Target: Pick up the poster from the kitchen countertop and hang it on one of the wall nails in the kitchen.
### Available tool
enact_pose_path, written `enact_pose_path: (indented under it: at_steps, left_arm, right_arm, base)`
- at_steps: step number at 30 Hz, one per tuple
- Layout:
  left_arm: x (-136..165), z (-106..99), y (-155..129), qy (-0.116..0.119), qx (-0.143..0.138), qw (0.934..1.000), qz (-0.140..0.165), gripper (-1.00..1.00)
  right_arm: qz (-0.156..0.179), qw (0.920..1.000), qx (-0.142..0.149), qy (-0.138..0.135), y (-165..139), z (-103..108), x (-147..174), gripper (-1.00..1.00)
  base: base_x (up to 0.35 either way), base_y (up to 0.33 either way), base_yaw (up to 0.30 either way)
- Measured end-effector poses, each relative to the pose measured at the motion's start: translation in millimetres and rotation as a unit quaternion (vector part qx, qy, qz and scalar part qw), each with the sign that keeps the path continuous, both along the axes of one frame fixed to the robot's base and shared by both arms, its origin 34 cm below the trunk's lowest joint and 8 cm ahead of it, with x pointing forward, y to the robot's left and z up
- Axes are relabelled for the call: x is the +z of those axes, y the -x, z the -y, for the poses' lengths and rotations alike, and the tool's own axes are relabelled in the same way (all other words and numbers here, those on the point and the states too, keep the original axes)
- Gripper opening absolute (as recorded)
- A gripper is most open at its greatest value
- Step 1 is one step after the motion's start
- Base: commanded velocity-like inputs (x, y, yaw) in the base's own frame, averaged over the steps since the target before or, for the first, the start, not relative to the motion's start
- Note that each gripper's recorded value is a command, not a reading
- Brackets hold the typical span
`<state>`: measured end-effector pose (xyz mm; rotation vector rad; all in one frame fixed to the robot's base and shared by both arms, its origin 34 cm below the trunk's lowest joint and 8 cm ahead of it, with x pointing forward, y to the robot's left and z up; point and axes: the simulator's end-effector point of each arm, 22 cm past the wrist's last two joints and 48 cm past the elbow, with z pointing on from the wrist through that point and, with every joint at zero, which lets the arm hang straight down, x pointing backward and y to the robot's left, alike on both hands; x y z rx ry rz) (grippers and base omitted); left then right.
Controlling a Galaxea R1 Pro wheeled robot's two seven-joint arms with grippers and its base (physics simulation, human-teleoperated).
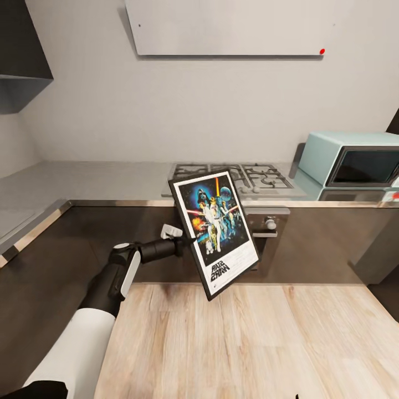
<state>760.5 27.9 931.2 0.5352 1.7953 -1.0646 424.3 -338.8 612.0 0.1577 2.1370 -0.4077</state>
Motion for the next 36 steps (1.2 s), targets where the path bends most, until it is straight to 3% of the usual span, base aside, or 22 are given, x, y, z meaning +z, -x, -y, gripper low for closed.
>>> enact_pose_path:
  at_steps: [11, 12, 13, 14, 18, 21, 22, 25, 31, 36]
  left_arm:
    - [-14, 9, 27, 0.019, -0.023, 0.9992, -0.027, -1.0]
    - [-32, 9, 43, 0.019, -0.022, 0.9986, -0.044, -1.0]
    - [-28, 8, 45, 0.02, -0.022, 0.9983, -0.05, -1.0]
    - [-26, 8, 45, 0.019, -0.021, 0.9984, -0.05, -1.0]
    - [-12, 3, 37, 0.008, 0.002, 0.9993, -0.037, -1.0]
    - [-4, 4, 32, 0.003, 0.017, 0.9995, -0.028, -1.0]
    - [-2, 6, 30, 0.001, 0.021, 0.9994, -0.026, -1.0]
    - [-6, 8, 29, -0.01, 0.029, 0.9988, -0.038, -1.0]
    - [-5, 8, 25, -0.053, 0.061, 0.9952, -0.054, -1.0]
    - [0, 16, 25, -0.057, 0.068, 0.9946, -0.054, -1.0]
  right_arm:
    - [0.026, 0.9994, 0.008, 0.022, -40, 37, 25, 1.0]
    - [-0.013, 0.9994, -0.02, 0.025, -69, 58, 38, 1.0]
    - [0.018, 0.9992, -0.024, 0.025, -122, 61, 68, 1.0]
    - [0.008, 0.9994, -0.025, 0.024, -116, 62, 63, 1.0]
    - [0.017, 0.9993, -0.027, 0.022, -137, 61, 74, 1.0]
    - [0.029, 0.9993, -0.015, 0.018, -158, 48, 83, 1.0]
    - [0.023, 0.9996, -0.004, 0.015, -170, 37, 85, 1.0]
    - [0.011, 0.9999, 0.002, 0.012, -183, 28, 87, 1.0]
    - [0.012, 0.9997, 0.018, 0.008, -206, 9, 98, 1.0]
    - [0.026, 0.9992, 0.016, 0.026, -215, -19, 112, 1.0]
  base:
    - [0.0, 0.0, 0.0]
    - [0.0, 0.0, 0.0]
    - [0.0, 0.0, 0.0]
    - [0.0, 0.0, 0.0]
    - [0.0, 0.0, 0.0]
    - [0.0, 0.0, 0.0]
    - [0.0, 0.0, 0.0]
    - [0.0, 0.0, 0.0]
    - [0.0, 0.0, 0.0]
    - [0.0, 0.0, 0.0]
